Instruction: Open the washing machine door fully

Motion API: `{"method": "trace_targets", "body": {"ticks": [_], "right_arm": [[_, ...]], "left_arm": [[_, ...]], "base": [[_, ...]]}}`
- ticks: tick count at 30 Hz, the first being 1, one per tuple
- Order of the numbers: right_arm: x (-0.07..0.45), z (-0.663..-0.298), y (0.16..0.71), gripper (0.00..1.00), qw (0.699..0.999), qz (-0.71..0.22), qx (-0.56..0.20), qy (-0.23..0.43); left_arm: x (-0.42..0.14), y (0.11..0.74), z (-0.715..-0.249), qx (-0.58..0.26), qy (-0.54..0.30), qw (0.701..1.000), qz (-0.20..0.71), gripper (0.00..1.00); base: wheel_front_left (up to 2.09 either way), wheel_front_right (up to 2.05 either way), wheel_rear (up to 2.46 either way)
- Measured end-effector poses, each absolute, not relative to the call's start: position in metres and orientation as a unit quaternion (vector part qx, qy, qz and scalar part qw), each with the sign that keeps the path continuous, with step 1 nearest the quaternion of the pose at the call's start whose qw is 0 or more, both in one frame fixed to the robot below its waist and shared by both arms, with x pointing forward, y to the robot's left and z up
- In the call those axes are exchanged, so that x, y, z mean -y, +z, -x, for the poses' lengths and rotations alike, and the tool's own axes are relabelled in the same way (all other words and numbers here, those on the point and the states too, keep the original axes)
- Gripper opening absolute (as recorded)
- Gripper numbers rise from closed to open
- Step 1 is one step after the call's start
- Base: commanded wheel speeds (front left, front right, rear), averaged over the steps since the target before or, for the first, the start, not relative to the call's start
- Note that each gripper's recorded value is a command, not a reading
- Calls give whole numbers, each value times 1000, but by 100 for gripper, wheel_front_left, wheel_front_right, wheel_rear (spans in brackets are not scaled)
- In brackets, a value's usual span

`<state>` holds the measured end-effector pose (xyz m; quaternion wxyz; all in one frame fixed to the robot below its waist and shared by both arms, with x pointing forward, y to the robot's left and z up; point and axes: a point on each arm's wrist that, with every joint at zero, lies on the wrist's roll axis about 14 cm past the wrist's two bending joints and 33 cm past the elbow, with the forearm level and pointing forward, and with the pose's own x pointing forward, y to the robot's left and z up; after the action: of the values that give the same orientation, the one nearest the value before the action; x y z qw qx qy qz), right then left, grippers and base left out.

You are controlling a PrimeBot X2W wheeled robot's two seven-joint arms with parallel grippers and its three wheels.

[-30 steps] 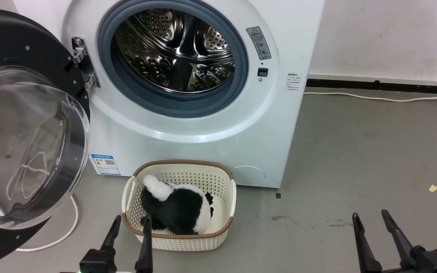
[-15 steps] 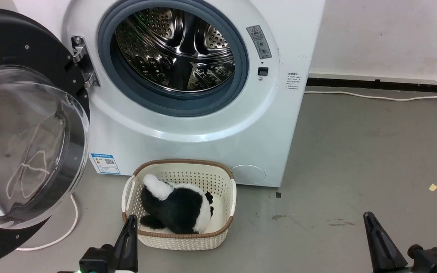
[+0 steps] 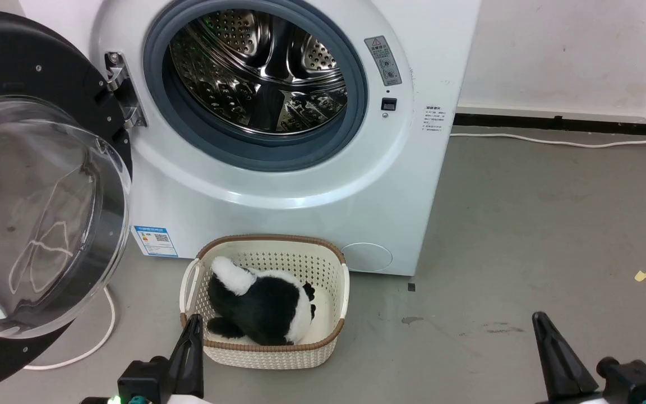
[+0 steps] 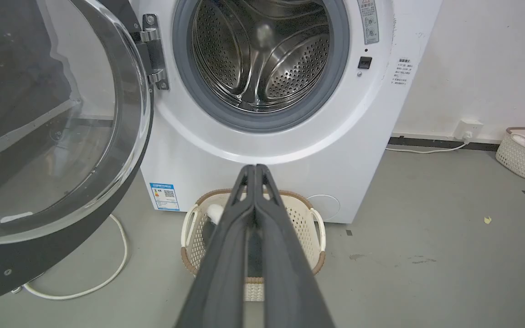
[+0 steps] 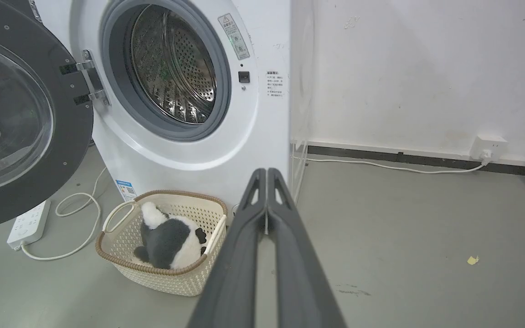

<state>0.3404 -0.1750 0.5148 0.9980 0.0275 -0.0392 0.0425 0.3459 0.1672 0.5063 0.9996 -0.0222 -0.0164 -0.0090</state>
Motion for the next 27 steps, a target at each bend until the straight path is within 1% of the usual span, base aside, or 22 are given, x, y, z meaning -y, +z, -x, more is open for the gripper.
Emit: {"method": "trace_targets", "body": {"ticks": [27], "right_arm": [[171, -349, 516, 0, 998, -14, 24, 50]], "left_arm": [[-171, 512, -353, 13, -7, 1000, 11, 0]], "base": [[0, 0, 0]]}}
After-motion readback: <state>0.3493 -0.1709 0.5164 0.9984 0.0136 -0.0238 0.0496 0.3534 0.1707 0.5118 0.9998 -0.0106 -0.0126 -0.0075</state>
